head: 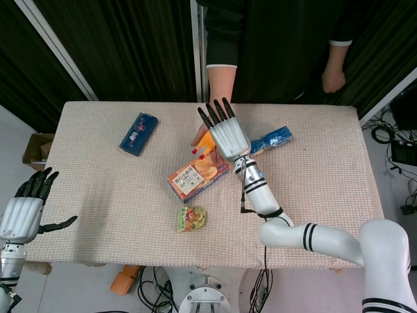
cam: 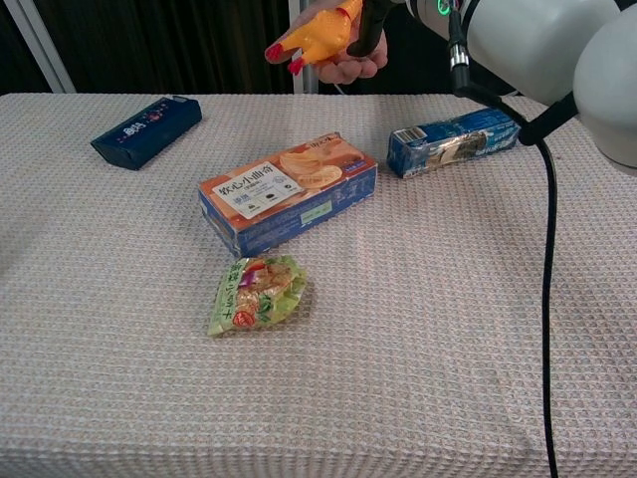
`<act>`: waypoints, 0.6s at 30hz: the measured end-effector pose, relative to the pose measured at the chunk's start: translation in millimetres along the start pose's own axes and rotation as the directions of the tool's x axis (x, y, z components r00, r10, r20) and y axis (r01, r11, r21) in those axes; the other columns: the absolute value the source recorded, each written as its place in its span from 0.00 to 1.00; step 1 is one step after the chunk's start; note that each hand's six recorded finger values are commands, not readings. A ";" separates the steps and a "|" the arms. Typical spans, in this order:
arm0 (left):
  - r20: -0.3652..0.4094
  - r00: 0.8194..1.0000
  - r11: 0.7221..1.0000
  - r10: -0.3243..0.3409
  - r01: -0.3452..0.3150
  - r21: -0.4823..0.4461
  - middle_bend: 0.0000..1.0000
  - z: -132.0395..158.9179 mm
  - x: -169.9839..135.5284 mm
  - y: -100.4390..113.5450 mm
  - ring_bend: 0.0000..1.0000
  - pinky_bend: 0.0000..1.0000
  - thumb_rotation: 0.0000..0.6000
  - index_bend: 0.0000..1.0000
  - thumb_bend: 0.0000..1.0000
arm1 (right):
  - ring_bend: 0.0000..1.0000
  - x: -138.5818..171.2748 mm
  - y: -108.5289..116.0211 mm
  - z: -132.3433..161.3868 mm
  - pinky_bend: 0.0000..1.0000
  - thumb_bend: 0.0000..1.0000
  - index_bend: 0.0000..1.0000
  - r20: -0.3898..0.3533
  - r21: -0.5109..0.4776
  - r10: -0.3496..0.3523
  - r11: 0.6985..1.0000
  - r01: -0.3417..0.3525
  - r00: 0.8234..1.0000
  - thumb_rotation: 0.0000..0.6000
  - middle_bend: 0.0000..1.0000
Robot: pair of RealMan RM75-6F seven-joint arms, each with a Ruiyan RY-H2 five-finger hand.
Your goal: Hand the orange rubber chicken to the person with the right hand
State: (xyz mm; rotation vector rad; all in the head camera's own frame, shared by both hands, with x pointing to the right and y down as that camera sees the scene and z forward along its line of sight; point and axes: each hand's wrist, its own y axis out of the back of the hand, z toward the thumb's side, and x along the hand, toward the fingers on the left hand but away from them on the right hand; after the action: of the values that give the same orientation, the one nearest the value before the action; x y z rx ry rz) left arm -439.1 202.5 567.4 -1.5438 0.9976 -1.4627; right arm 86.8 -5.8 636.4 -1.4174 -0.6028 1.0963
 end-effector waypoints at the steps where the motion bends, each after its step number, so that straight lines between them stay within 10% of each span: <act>1: 0.000 1.000 1.000 0.001 -0.001 0.000 0.03 0.1 -0.2 0.2 0.04 0.19 0.54 0.06 0.01 | 0.00 2.0 1.6 -1.8 0.00 0.11 0.00 0.000 0.001 0.000 1.000 0.000 1.000 1.00 0.00; 10: 0.003 1.000 1.000 0.007 -0.007 -0.005 0.03 0.9 -1.6 1.0 0.04 0.19 0.54 0.06 0.01 | 0.00 63.7 23.0 -47.6 0.00 0.12 0.00 -0.011 -0.016 0.009 1.000 -0.009 1.000 1.00 0.00; 18: 0.013 1.000 1.000 0.013 -0.013 0.007 0.03 5.1 -2.1 2.3 0.04 0.19 0.54 0.06 0.01 | 0.00 213.0 -8.9 -142.3 0.00 0.11 0.00 0.090 -0.107 0.119 0.988 -0.110 0.989 1.00 0.00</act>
State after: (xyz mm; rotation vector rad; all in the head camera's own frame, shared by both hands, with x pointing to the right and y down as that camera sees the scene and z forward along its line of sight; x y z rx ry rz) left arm -434.2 203.6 564.3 -1.5373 0.9927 -1.4442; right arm 303.7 113.3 569.5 -1.5083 -0.6606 1.2458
